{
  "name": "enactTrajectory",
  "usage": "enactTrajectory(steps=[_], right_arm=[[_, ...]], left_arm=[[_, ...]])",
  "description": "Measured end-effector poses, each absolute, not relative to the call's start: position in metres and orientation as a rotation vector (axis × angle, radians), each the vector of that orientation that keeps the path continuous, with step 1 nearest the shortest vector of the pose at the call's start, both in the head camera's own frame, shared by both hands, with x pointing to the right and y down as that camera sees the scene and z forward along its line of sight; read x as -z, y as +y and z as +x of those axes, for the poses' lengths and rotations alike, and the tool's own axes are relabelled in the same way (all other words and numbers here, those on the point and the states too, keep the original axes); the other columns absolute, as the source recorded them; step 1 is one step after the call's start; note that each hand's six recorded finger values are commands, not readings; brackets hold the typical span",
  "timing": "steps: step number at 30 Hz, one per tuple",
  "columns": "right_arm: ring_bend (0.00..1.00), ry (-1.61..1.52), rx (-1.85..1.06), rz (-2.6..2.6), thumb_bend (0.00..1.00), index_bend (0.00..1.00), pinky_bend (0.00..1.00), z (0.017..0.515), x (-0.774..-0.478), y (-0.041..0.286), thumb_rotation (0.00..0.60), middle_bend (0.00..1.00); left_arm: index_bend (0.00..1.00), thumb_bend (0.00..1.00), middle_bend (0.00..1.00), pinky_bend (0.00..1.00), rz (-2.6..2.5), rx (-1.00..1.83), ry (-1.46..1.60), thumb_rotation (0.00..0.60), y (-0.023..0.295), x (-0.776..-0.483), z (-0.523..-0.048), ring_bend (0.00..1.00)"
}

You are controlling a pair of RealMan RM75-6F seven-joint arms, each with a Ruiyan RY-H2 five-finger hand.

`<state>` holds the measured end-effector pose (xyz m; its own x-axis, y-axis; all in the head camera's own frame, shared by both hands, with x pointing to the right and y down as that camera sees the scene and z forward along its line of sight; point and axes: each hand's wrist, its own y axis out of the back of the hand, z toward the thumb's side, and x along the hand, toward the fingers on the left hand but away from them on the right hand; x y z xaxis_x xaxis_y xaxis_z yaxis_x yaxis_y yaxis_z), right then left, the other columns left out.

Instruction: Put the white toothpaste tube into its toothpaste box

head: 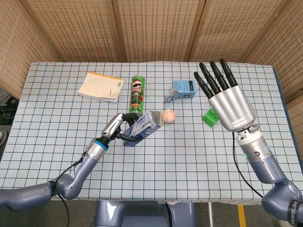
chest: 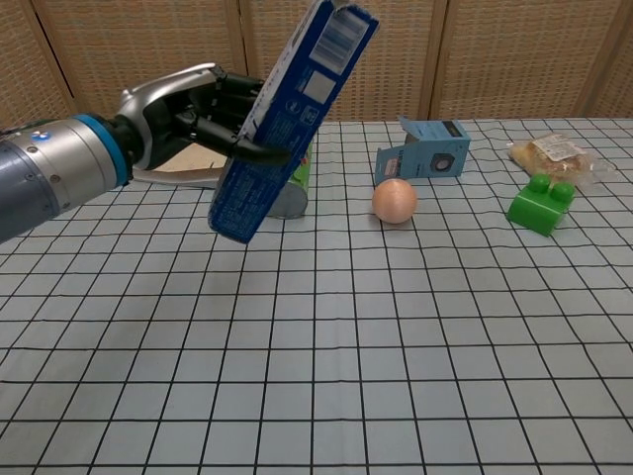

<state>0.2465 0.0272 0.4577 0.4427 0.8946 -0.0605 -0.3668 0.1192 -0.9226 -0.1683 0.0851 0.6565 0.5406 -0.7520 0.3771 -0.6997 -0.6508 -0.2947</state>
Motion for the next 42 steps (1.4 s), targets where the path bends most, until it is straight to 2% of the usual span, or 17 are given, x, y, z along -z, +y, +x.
enactTrajectory(steps=[5, 8, 12, 18, 23, 24, 25, 28, 29, 30, 32, 36, 42], right_arm=[[0.01, -0.651, -1.145, -1.215, 0.00, 0.09, 0.00, 0.297, -0.511, 0.034, 0.600, 0.04], [0.00, -0.674, -1.231, -1.298, 0.00, 0.09, 0.00, 0.327, -0.549, 0.050, 0.600, 0.04], [0.00, -0.689, -1.318, -1.390, 0.00, 0.09, 0.00, 0.357, -0.597, 0.087, 0.600, 0.03], [0.00, -0.663, -1.340, -1.437, 0.00, 0.09, 0.00, 0.376, -0.629, 0.124, 0.600, 0.03], [0.00, -0.661, -1.328, -1.460, 0.00, 0.09, 0.00, 0.377, -0.635, 0.136, 0.600, 0.03], [0.00, -0.662, -1.325, -1.462, 0.00, 0.09, 0.00, 0.376, -0.635, 0.137, 0.600, 0.03], [0.00, -0.662, -1.323, -1.463, 0.00, 0.09, 0.00, 0.376, -0.634, 0.138, 0.600, 0.03], [0.00, -0.667, -1.311, -1.469, 0.00, 0.09, 0.00, 0.375, -0.633, 0.140, 0.600, 0.03], [0.00, -0.669, -1.308, -1.470, 0.00, 0.09, 0.00, 0.375, -0.632, 0.141, 0.600, 0.03], [0.00, -0.674, -1.305, -1.472, 0.00, 0.09, 0.00, 0.376, -0.631, 0.143, 0.600, 0.03], [0.00, -0.680, -1.305, -1.475, 0.00, 0.09, 0.00, 0.378, -0.630, 0.145, 0.600, 0.03], [0.00, -0.692, -1.307, -1.467, 0.00, 0.09, 0.00, 0.382, -0.626, 0.146, 0.600, 0.01], [0.00, -0.765, -1.304, -1.485, 0.00, 0.09, 0.00, 0.384, -0.613, 0.152, 0.600, 0.00]], left_arm=[[0.75, 0.13, 0.56, 0.52, -2.506, 0.873, 1.144, 0.600, 0.087, -0.664, -0.208, 0.55], [0.75, 0.14, 0.56, 0.52, -2.414, 0.951, 1.090, 0.600, 0.089, -0.672, -0.231, 0.55], [0.74, 0.14, 0.56, 0.52, -2.312, 1.028, 0.990, 0.600, 0.093, -0.682, -0.250, 0.55], [0.73, 0.14, 0.56, 0.52, -2.161, 1.172, 0.781, 0.600, 0.106, -0.707, -0.266, 0.55], [0.70, 0.13, 0.54, 0.50, -2.149, 1.224, 0.733, 0.600, 0.117, -0.725, -0.265, 0.54], [0.65, 0.11, 0.50, 0.47, -2.146, 1.229, 0.729, 0.600, 0.118, -0.727, -0.265, 0.51], [0.56, 0.07, 0.42, 0.42, -2.143, 1.235, 0.723, 0.600, 0.119, -0.729, -0.265, 0.43], [0.17, 0.00, 0.07, 0.17, -2.137, 1.248, 0.708, 0.600, 0.122, -0.736, -0.264, 0.09], [0.07, 0.00, 0.01, 0.10, -2.142, 1.252, 0.702, 0.600, 0.123, -0.737, -0.264, 0.02], [0.03, 0.00, 0.00, 0.06, -2.152, 1.256, 0.697, 0.600, 0.125, -0.739, -0.264, 0.00], [0.00, 0.00, 0.00, 0.00, -2.183, 1.257, 0.698, 0.600, 0.127, -0.739, -0.263, 0.00], [0.00, 0.00, 0.00, 0.00, -2.220, 1.221, 0.734, 0.600, 0.125, -0.730, -0.262, 0.00], [0.00, 0.00, 0.00, 0.00, -2.153, 1.092, 0.884, 0.600, 0.110, -0.692, -0.275, 0.00]])
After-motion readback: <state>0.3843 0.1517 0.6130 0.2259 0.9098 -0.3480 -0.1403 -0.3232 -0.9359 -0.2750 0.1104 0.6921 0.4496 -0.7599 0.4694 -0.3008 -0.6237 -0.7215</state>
